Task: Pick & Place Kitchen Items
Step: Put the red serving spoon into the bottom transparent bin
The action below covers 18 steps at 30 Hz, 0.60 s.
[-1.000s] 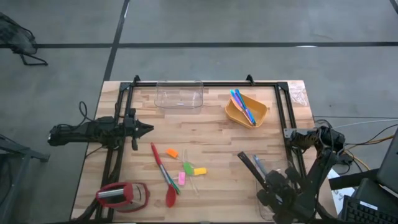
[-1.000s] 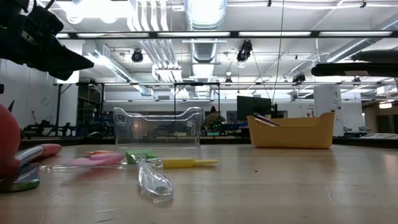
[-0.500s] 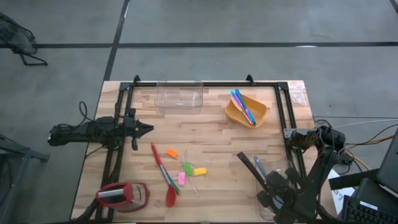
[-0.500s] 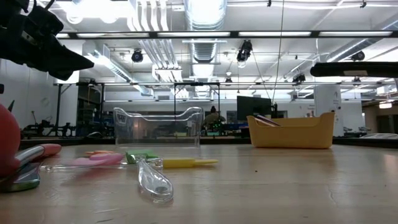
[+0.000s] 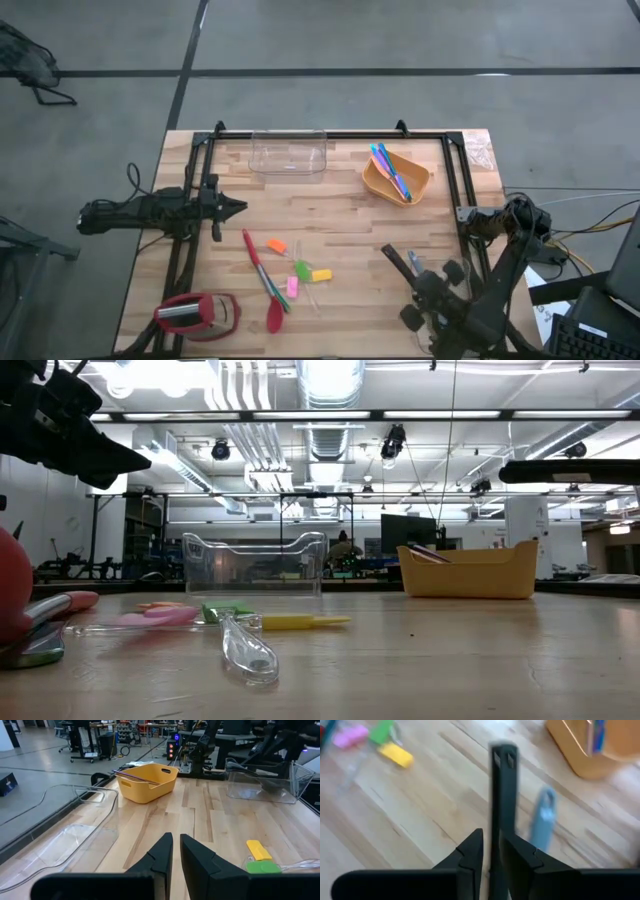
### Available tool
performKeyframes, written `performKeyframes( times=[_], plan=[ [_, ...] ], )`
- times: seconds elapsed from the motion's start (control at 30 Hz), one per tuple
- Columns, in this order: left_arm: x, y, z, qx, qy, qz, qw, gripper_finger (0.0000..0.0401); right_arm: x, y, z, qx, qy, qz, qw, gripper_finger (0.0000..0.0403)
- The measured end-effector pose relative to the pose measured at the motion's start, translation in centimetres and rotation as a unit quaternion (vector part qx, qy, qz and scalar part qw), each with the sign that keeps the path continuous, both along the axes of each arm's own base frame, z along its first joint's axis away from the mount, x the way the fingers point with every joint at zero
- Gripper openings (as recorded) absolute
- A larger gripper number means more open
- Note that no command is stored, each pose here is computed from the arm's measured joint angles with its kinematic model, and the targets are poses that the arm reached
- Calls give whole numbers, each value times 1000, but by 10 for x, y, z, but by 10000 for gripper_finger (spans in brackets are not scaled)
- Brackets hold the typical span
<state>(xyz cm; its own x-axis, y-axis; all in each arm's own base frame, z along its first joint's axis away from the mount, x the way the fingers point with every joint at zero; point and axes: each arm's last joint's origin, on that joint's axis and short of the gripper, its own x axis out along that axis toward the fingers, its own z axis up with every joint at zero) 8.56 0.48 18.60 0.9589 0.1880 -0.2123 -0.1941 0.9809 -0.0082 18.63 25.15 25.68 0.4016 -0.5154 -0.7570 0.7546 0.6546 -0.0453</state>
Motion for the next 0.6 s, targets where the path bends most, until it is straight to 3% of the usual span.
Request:
performKeyframes(
  times=[0.17, 0.33, 0.5, 0.6],
  plan=[
    [0, 0, 0, 0, 0, 0, 1000, 44, 38, -8, 1, 20, -7, 48, 999, 73],
    [0, 0, 0, 0, 0, 0, 1000, 44, 89, -11, -2, 36, -42, 146, 988, 79],
    [0, 0, 0, 0, 0, 0, 1000, 44, 129, -14, 8, 48, -108, 244, 962, 72],
    [0, 0, 0, 0, 0, 0, 1000, 44, 147, -12, 12, 24, -132, 321, 938, 69]
  ],
)
